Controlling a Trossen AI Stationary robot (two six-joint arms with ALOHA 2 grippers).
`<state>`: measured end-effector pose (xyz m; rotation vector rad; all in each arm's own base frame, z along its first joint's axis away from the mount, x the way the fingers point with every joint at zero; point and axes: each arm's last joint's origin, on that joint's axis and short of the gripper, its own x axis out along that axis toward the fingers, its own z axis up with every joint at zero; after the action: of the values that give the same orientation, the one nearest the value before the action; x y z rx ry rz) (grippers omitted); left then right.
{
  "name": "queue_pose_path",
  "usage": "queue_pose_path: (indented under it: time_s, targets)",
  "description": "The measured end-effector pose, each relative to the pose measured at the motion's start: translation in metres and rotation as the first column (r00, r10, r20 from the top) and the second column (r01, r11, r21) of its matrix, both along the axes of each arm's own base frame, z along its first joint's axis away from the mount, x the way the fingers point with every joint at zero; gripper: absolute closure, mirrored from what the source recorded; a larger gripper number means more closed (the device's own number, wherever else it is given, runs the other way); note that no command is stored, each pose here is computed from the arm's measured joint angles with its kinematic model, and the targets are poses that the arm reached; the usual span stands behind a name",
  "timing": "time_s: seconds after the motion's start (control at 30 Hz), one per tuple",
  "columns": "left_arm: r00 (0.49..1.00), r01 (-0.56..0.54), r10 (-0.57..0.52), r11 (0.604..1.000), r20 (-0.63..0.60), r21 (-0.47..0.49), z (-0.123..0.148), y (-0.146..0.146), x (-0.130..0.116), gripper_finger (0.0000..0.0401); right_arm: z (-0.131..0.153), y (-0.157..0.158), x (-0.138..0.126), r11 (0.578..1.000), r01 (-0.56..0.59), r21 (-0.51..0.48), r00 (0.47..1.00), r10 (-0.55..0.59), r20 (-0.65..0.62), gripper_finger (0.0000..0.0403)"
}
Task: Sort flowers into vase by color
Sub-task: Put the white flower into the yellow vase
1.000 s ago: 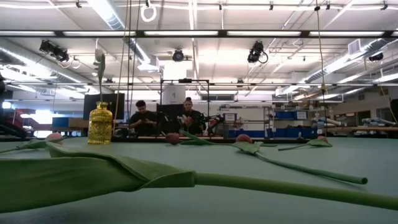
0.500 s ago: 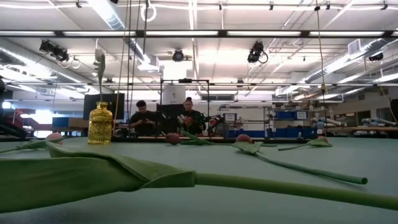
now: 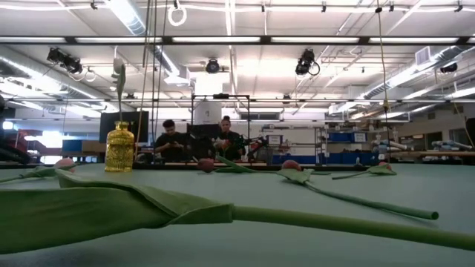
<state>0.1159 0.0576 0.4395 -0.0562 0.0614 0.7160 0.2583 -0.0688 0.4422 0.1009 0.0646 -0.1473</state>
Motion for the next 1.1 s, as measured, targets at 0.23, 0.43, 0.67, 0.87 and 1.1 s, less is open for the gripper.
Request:
queue_pose_path:
  time_s: [0.23,0.43,0.67,0.87,1.1]
  targets:
    - [0.998,-0.033,0.033,0.999,-0.06,0.012,-0.006,-0.001,-0.015,0.0392,0.001,0.003,0.001,0.999,-0.034,0.016,0.999,0.034,0.009,0.0249]
    - [0.997,-0.041,0.041,0.999,-0.065,-0.001,-0.027,-0.003,-0.024,0.0392,-0.007,0.009,0.003,0.994,-0.062,-0.088,0.995,0.055,-0.08,0.0254]
    - [1.0,-0.026,0.026,1.0,-0.01,-0.014,-0.034,-0.008,-0.033,0.0392,-0.002,0.011,-0.003,0.994,-0.073,-0.082,0.996,0.069,-0.051,0.0254]
    - [1.0,-0.027,0.027,1.0,0.01,-0.009,-0.032,-0.01,-0.038,0.039,0.003,0.017,-0.029,0.997,-0.061,-0.053,0.994,0.056,-0.099,0.0254]
    - [0.999,-0.037,0.035,0.997,-0.025,-0.071,-0.056,-0.005,-0.027,0.0391,-0.008,0.02,-0.046,0.997,-0.045,-0.059,0.992,0.037,-0.117,0.0255]
